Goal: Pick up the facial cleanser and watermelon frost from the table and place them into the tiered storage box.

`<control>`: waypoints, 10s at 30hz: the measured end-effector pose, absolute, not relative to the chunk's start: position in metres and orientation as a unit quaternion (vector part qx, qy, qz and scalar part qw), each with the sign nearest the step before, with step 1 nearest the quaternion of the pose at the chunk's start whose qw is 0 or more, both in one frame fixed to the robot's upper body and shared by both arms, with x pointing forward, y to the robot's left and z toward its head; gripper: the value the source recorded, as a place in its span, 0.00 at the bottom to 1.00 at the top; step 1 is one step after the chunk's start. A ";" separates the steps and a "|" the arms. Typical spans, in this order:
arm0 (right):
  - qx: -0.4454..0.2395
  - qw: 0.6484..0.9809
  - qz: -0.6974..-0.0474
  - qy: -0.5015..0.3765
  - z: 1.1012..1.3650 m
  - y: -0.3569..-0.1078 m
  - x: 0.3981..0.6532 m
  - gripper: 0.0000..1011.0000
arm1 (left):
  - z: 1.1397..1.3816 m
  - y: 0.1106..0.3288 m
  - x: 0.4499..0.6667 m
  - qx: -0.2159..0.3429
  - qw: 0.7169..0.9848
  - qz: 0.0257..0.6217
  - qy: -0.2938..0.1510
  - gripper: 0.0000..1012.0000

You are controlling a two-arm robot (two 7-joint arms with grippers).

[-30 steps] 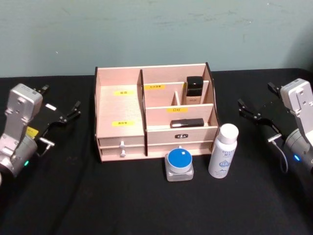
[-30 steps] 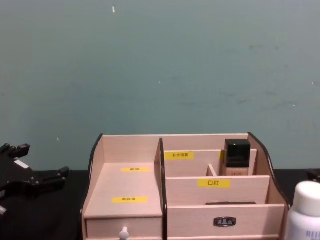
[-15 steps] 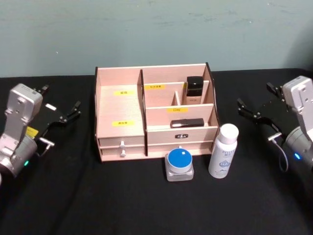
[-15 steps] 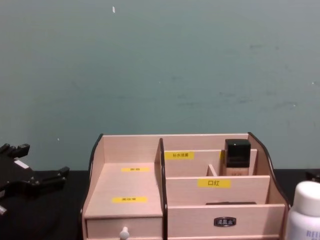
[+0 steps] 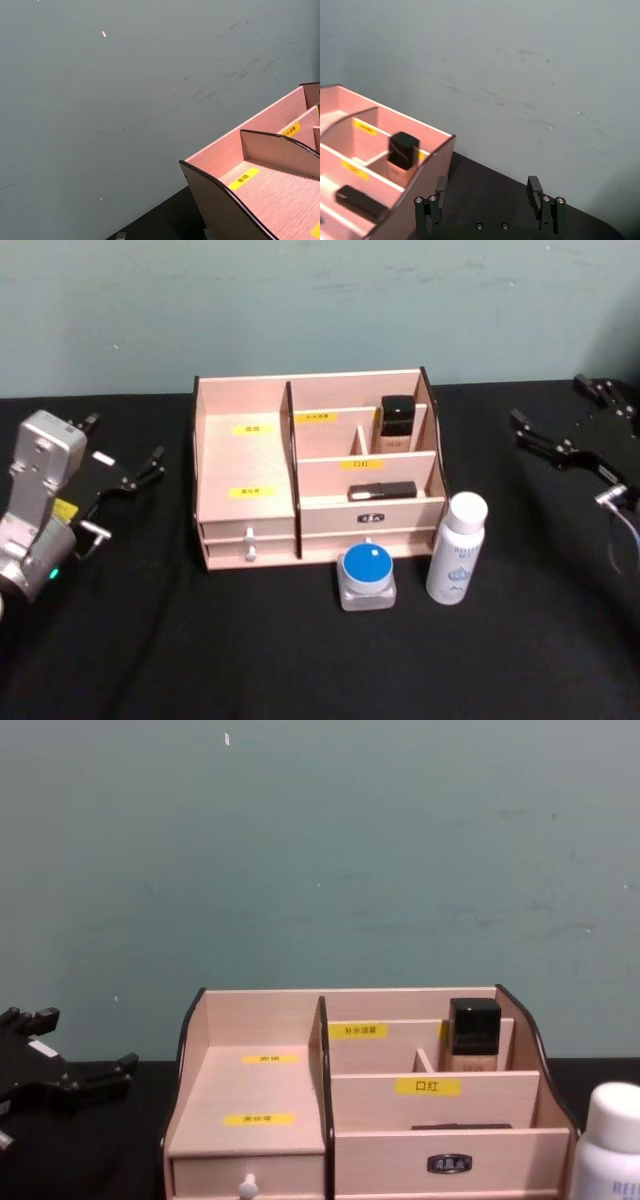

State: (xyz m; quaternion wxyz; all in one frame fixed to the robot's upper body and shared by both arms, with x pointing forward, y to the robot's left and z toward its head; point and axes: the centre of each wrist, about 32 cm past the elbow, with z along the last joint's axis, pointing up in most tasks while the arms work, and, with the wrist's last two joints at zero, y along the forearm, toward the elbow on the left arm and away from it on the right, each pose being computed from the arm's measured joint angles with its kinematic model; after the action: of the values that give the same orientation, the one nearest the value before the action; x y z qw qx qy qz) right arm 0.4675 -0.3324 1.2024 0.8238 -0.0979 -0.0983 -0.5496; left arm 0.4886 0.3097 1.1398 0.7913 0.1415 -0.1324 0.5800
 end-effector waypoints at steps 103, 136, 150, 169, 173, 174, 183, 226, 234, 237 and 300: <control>-0.154 0.903 -0.399 0.047 1.171 -0.300 0.435 0.99 | 1.140 0.310 0.489 0.141 0.791 0.580 -0.132 0.99; -0.153 0.907 -0.391 0.040 1.166 -0.295 0.443 0.78 | 1.140 0.310 0.489 0.142 0.791 0.580 -0.132 0.99; -0.152 0.906 -0.392 0.043 1.167 -0.296 0.441 0.59 | 1.140 0.310 0.489 0.142 0.791 0.580 -0.132 0.99; -0.107 0.927 -0.360 0.015 1.221 -0.290 0.433 0.59 | 1.140 0.310 0.489 0.142 0.791 0.580 -0.132 0.99; -0.097 0.934 -0.345 0.002 1.235 -0.283 0.437 0.59 | 1.140 0.310 0.489 0.141 0.791 0.580 -0.132 0.99; -0.096 0.935 -0.342 0.000 1.237 -0.282 0.438 0.59 | 1.140 0.310 0.489 0.142 0.791 0.580 -0.132 0.99; -0.084 0.941 -0.326 -0.020 1.254 -0.262 0.460 0.59 | 1.140 0.310 0.489 0.141 0.791 0.580 -0.132 0.99; -0.095 0.927 -0.362 -0.034 1.244 -0.210 0.563 0.59 | 1.140 0.310 0.489 0.141 0.791 0.580 -0.132 0.99; -0.096 0.926 -0.363 -0.035 1.240 -0.208 0.569 0.59 | 1.140 0.310 0.489 0.142 0.791 0.580 -0.132 0.99; -0.096 0.926 -0.363 -0.033 1.238 -0.208 0.572 0.59 | 1.140 0.310 0.489 0.141 0.791 0.580 -0.132 0.99; -0.126 0.932 -0.339 -0.030 1.258 -0.217 0.530 0.99 | 1.140 0.310 0.489 0.142 0.791 0.580 -0.132 0.99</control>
State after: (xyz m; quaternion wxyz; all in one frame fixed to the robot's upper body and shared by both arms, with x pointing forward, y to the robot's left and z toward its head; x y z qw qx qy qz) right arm 0.5305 -0.2171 1.2580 0.9318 -0.1258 -0.0300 -0.3392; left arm 0.4886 0.3097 1.1397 0.7913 0.1416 -0.1324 0.5799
